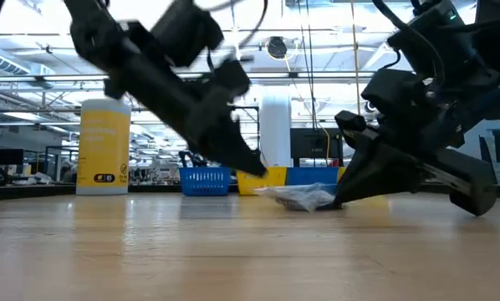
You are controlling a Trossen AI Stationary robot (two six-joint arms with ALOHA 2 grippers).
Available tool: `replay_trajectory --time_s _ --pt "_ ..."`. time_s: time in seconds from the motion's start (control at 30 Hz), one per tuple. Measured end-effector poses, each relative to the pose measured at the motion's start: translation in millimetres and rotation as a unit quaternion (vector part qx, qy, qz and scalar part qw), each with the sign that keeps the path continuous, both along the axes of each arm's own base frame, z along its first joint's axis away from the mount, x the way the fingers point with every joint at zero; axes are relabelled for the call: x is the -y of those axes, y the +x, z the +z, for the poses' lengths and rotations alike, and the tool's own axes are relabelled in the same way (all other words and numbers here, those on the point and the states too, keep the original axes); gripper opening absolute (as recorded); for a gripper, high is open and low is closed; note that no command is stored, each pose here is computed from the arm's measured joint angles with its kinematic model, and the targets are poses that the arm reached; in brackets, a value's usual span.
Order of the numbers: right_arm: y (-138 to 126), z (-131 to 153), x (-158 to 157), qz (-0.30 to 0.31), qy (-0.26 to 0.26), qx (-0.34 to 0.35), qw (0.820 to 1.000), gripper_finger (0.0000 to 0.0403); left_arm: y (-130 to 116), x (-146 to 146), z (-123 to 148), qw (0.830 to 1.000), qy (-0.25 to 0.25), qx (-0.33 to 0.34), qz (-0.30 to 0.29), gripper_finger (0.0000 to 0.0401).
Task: Pick & Place Travel size toiletries
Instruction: Put the black comb into the left blue bin
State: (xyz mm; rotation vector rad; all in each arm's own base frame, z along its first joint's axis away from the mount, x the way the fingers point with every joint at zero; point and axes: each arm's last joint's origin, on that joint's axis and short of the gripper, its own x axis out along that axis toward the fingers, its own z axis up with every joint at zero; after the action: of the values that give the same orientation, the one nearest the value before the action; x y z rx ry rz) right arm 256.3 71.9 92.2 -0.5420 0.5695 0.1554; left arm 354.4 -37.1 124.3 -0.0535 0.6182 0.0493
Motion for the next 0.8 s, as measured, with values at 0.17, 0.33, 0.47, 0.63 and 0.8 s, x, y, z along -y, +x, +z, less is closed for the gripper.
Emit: replay_trajectory --time_s 0.17,0.33,0.47,0.63,0.8 --pt "1.7 7.5 -5.9 -0.045 -0.003 0.053 0.998 0.0008 -16.9 10.6 38.0 0.995 0.087 0.004 0.041 0.0026" --pt "3.0 19.1 -11.7 -0.011 0.079 0.121 0.989 0.0002 -27.4 32.1 57.9 0.982 0.181 0.024 0.037 0.0026" --pt "-6.1 29.6 -11.9 0.040 0.157 0.197 0.967 0.0001 -30.1 47.4 60.2 0.977 0.210 0.034 -0.002 0.0026" --pt "-29.8 42.1 -5.1 0.069 0.218 0.296 0.927 0.0001 -31.3 58.6 60.1 0.972 0.213 0.039 -0.095 0.0027" --pt "-32.9 47.9 -2.4 0.066 0.221 0.307 0.923 0.0001 -21.5 67.7 64.8 0.961 0.176 0.121 -0.178 0.0063"
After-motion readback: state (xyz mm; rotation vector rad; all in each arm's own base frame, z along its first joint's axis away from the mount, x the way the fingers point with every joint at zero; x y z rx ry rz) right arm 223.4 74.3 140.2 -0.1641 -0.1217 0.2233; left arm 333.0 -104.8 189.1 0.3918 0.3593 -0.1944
